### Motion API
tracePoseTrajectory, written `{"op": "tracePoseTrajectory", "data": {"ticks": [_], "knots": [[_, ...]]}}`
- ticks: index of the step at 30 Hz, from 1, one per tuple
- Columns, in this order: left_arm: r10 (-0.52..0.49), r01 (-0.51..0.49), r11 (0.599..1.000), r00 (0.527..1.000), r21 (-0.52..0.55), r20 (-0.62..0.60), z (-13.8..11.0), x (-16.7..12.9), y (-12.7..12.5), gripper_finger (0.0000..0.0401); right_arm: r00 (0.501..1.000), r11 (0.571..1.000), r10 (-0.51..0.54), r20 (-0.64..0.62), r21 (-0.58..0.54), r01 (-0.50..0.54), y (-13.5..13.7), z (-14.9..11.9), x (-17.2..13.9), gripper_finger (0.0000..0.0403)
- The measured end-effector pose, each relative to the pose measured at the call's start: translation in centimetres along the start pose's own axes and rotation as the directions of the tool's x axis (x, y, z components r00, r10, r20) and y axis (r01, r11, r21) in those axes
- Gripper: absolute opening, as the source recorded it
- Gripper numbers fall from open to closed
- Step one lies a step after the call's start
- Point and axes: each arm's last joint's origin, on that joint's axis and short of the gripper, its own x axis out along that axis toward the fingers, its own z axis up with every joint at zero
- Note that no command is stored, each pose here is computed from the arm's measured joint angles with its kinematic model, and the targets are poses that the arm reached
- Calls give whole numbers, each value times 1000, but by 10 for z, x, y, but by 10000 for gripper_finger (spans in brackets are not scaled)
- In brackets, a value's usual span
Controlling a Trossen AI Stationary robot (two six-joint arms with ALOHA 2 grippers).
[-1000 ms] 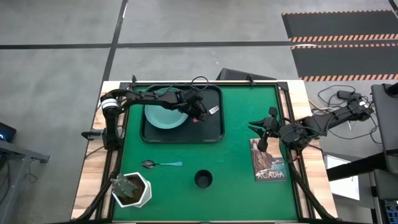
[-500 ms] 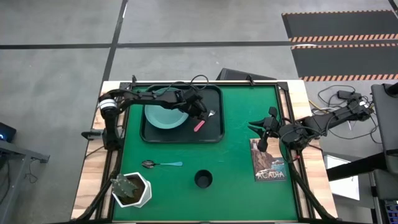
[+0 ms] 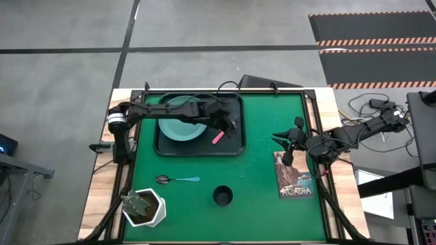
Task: Pick and place plate/cup/fork/spoon on tray
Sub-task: Put the pink fork on the black tray
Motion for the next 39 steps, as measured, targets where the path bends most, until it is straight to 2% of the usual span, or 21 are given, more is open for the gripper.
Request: {"op": "tracePoseTrajectory", "data": {"ticks": [4,12,22,30,34,39], "knots": [[42,-39,995,999,89,-27,-9,8,-5,32,1000,1000,0,2,1,0,0,0,0,59],[59,-44,988,994,150,-94,-24,37,-11,26,1000,1000,0,1,3,0,0,1,0,59],[27,-19,982,999,190,-43,8,34,-32,26,1000,1000,0,2,2,0,0,1,0,59],[161,-129,968,977,217,-138,-9,67,-16,26,1000,1000,-1,-1,-1,1,0,1,0,59],[176,-122,948,971,292,-164,-16,75,-13,30,1000,1000,-1,-1,0,1,0,1,0,59],[176,-113,932,972,344,-156,-14,74,-11,56,1000,1000,-1,-1,0,1,0,0,0,59]]}}
